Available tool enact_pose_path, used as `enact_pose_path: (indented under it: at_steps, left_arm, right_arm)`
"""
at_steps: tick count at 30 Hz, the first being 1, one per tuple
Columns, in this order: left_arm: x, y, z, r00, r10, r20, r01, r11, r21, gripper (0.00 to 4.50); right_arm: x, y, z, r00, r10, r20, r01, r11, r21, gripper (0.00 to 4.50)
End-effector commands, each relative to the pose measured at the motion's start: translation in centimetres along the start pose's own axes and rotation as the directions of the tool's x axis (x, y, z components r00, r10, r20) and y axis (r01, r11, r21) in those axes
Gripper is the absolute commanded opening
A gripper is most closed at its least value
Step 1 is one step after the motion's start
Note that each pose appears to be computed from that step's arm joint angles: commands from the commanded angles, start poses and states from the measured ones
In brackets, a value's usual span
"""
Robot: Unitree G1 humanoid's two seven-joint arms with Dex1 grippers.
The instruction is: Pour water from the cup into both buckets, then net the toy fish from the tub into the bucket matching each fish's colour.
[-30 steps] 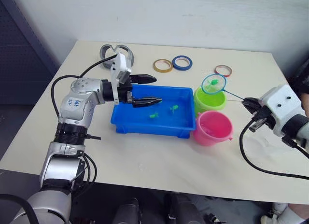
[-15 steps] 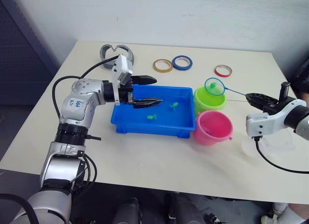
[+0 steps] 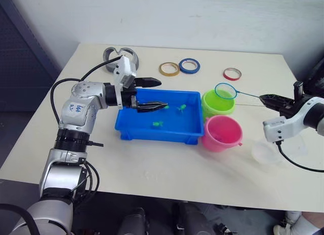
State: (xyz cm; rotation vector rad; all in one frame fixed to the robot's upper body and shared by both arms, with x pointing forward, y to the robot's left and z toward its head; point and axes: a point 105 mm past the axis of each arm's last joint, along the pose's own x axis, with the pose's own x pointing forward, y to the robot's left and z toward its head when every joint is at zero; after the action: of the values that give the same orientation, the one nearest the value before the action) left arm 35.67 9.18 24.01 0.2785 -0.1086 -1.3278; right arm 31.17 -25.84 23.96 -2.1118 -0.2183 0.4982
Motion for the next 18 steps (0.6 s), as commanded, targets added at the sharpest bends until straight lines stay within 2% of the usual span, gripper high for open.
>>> enact_pose_path:
  at_steps: [1, 2, 3, 4, 6, 8, 11, 13, 18]
  left_arm:
    - [-1.1, 0.4, 1.2, 1.0, 0.026, 0.007, -0.026, 0.998, 0.058, 4.44]
    - [-1.2, 0.4, 1.1, 1.0, 0.029, 0.003, -0.03, 0.998, 0.059, 4.44]
    - [-1.6, 0.6, 0.7, 0.999, 0.039, -0.018, -0.038, 0.997, 0.064, 4.44]
    - [-1.9, 0.6, 0.4, 0.998, 0.048, -0.036, -0.045, 0.997, 0.067, 4.44]
    - [-2.6, 0.7, -0.3, 0.996, 0.064, -0.065, -0.06, 0.996, 0.068, 4.44]
    - [-3.2, 0.6, -0.7, 0.994, 0.074, -0.081, -0.069, 0.996, 0.065, 4.44]
    - [-3.9, 0.5, -1.1, 0.991, 0.092, -0.099, -0.086, 0.994, 0.064, 4.44]
    - [-4.2, 0.4, -1.1, 0.989, 0.104, -0.103, -0.098, 0.993, 0.067, 4.44]
    - [-4.6, 0.2, -0.8, 0.986, 0.129, -0.104, -0.122, 0.99, 0.071, 4.44]
  right_arm:
    - [-0.2, -2.1, -1.6, 0.988, -0.131, -0.08, 0.15, 0.942, 0.3, 0.0]
    - [-0.2, -2.2, -1.8, 0.984, -0.152, -0.091, 0.176, 0.894, 0.413, 0.0]
    - [-0.1, -2.3, -1.6, 0.981, -0.169, -0.096, 0.192, 0.77, 0.608, 0.0]
    - [0.0, -2.4, -1.3, 0.98, -0.178, -0.085, 0.182, 0.649, 0.739, 0.0]
    - [0.4, -3.4, 0.2, 0.977, -0.209, -0.038, 0.116, 0.374, 0.92, 0.0]
    - [0.7, -4.1, 2.2, 0.975, -0.216, 0.04, -0.005, 0.16, 0.987, 0.0]
    - [1.3, -3.9, 6.0, 0.961, -0.187, 0.202, -0.23, -0.142, 0.963, 0.0]
    - [1.8, -3.3, 8.0, 0.947, -0.158, 0.278, -0.312, -0.264, 0.912, 0.0]
    - [3.1, -2.0, 10.8, 0.918, -0.099, 0.385, -0.389, -0.419, 0.82, 0.0]
